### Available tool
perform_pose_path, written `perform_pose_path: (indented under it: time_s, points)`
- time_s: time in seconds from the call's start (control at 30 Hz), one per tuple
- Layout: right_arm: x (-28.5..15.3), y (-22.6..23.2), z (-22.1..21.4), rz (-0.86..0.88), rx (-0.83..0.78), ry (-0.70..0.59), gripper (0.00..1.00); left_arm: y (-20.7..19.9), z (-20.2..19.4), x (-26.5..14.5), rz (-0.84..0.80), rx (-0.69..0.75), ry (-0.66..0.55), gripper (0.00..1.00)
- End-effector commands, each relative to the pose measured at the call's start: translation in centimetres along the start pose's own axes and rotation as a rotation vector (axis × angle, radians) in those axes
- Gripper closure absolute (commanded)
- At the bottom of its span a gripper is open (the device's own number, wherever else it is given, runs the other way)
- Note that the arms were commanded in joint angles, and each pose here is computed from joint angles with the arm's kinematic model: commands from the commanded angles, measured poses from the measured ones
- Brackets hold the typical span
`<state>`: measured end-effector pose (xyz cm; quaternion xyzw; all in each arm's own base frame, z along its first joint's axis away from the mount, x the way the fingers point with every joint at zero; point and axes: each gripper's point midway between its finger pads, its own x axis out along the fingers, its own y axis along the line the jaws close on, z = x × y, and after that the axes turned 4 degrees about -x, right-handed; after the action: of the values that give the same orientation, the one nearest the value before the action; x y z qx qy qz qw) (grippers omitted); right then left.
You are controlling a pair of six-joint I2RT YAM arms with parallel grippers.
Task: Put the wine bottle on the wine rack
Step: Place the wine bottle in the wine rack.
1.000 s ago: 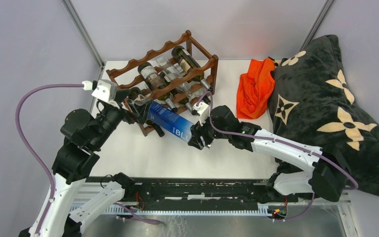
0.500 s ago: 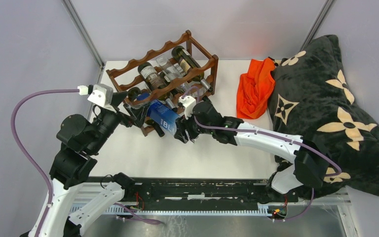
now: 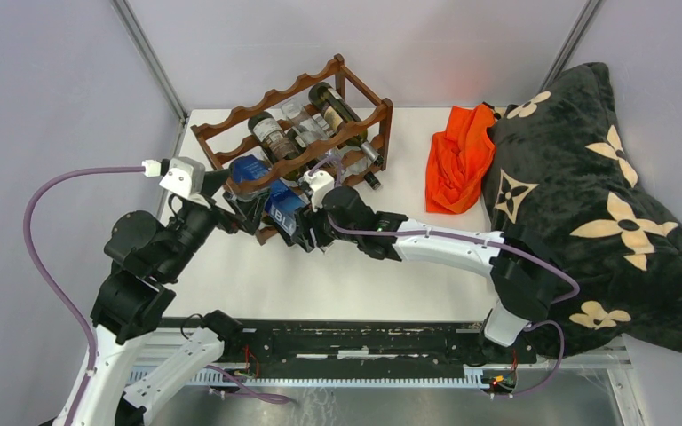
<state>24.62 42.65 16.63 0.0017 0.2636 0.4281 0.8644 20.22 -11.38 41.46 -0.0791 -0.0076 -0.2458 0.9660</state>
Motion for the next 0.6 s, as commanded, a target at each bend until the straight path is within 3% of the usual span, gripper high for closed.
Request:
perform_pose_path:
  time_s: [0.0,0.57]
  points:
    - [-1.5,2.7,13.7,0.06,0.079,-0.422,1.0,0.2,0.7,-0.2,0.003,0.029,-0.032,0.02]
    - [2.4,3.5,17.5,0.042,0.147,-0.482,1.0,0.9,0.0,-0.4,0.032,0.049,-0.027,0.02]
